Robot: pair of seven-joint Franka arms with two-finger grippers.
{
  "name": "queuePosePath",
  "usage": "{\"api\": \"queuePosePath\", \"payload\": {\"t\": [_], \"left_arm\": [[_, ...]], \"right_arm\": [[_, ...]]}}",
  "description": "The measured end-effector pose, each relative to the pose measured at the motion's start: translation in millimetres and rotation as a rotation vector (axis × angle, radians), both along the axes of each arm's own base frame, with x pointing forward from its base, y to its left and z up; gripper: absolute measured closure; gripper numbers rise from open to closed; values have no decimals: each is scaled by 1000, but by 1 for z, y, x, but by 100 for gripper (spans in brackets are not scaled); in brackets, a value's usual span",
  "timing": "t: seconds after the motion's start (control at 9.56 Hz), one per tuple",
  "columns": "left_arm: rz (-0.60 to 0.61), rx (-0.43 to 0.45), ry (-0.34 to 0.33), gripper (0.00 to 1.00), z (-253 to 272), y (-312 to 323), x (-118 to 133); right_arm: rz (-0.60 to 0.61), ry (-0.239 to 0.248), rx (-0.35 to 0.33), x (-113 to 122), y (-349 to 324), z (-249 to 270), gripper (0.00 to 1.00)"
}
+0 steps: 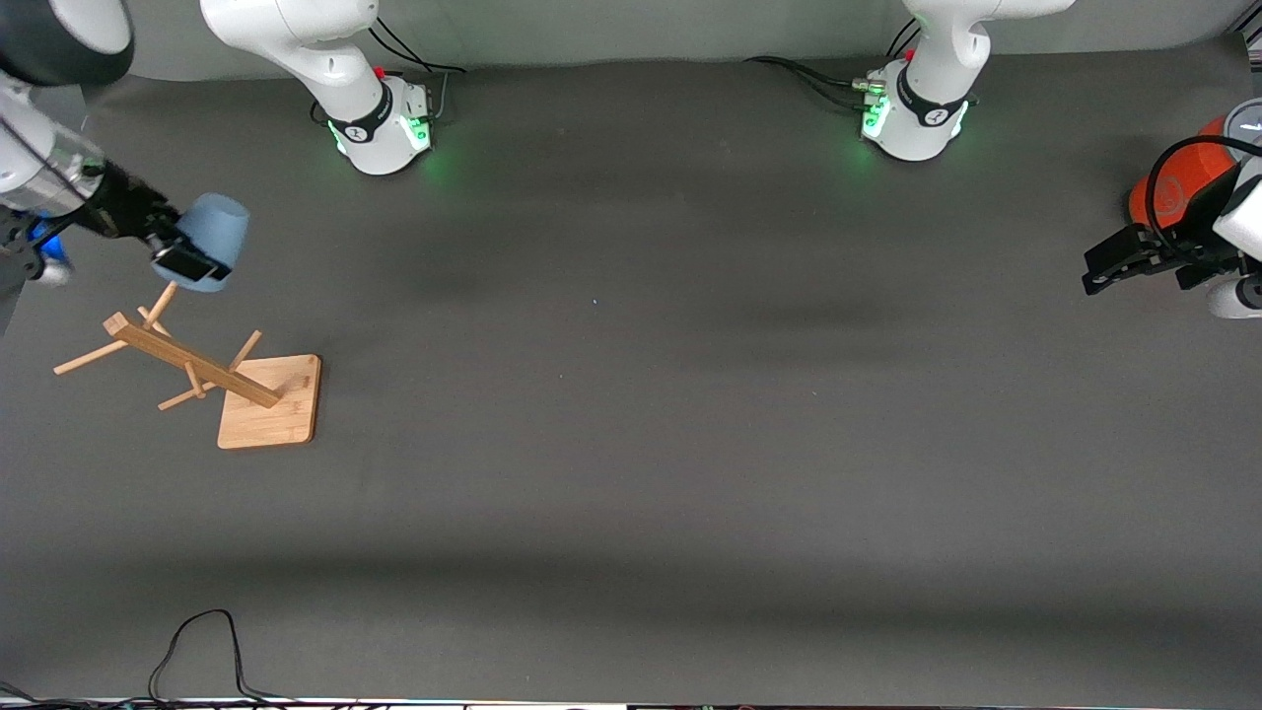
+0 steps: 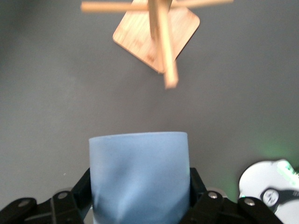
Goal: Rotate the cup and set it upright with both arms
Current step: 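Carry the blue cup with the right gripper to the table middle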
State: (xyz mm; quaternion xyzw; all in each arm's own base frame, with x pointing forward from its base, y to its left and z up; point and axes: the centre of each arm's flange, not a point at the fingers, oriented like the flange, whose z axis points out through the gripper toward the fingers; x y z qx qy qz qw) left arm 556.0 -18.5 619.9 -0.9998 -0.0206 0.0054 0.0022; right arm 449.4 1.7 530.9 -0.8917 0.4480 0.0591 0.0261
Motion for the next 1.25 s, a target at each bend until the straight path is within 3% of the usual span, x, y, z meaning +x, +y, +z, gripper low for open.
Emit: {"api": "queuePosePath", "payload": {"t": [0.31, 0.63, 0.94, 1.25], "left_arm": [[1, 0, 1, 0, -1, 1, 0], [4, 0, 8, 0, -3, 2, 1], [14, 1, 17, 0, -8, 8, 3], [55, 1, 46, 0, -24, 31, 11]], "right_arm": [[-149, 24, -28, -18, 110, 9, 19], [-303, 18, -69, -38, 245, -2, 19], [-450, 18, -165, -33, 365, -58, 19], [-559, -7, -257, -43, 461, -146, 19]]}}
